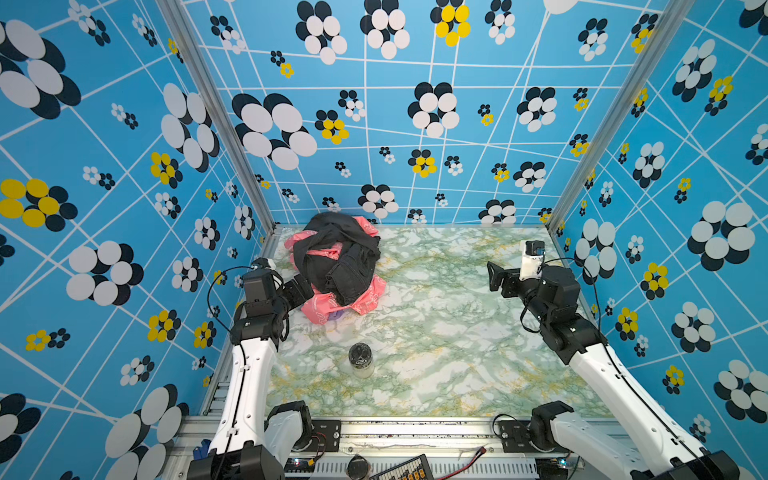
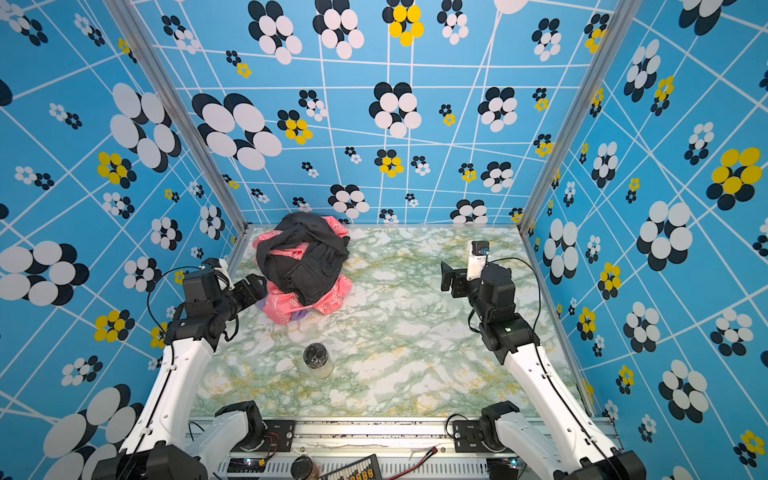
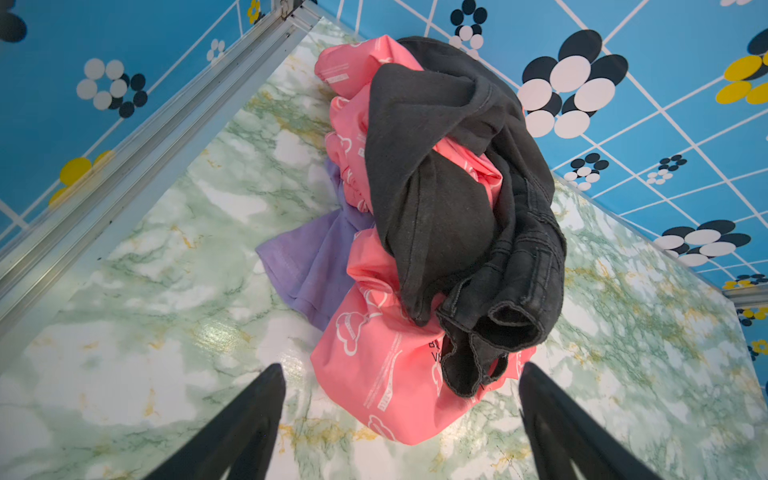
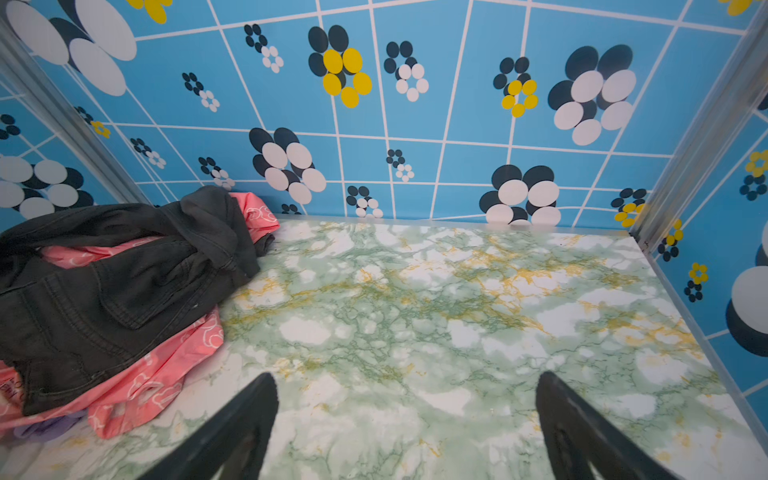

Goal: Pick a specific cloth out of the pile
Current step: 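Move the left gripper toward the lavender shirt edge while the right arm rises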

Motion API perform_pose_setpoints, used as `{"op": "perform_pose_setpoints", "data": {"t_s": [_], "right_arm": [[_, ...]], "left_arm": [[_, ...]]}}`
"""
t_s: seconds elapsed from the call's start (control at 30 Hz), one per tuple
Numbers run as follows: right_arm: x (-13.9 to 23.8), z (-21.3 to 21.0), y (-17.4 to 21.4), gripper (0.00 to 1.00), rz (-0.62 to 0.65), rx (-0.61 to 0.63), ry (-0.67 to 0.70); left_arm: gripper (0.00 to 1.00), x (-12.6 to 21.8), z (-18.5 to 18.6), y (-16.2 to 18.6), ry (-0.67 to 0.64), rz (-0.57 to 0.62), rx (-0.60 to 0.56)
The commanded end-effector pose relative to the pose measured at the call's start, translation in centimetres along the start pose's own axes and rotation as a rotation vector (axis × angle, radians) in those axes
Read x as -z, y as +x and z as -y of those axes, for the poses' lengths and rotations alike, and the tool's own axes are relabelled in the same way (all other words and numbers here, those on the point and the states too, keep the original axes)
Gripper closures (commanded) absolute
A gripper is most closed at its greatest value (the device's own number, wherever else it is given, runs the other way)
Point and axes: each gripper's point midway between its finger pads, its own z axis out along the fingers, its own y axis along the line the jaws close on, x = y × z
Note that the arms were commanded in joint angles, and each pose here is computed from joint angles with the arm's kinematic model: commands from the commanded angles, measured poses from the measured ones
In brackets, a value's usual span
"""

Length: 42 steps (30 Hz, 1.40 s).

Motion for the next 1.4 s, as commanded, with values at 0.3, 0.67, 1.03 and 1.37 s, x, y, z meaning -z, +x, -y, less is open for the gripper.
{"op": "perform_pose_setpoints", "data": {"t_s": [0.3, 0.67, 1.03, 1.37], "right_arm": [[-0.7, -4.5, 1.0, 0.01, -0.068, 0.006, -0.131], [-0.8, -6.2, 2.2, 0.01, -0.103, 0.020, -0.173], [-1.1, -7.1, 2.8, 0.01, -0.124, 0.020, -0.197], [-1.2, -7.5, 2.9, 0.01, -0.128, 0.025, -0.209]], "left_arm": [[0.19, -2.7, -4.4, -0.2, -0.022, -0.072, 0.251], [0.21, -5.1, -6.8, 0.7, -0.061, -0.132, 0.334], [0.27, -7.1, -8.8, 3.1, -0.126, -0.229, 0.449], [0.39, -8.9, -10.0, 4.9, -0.126, -0.315, 0.546]]}}
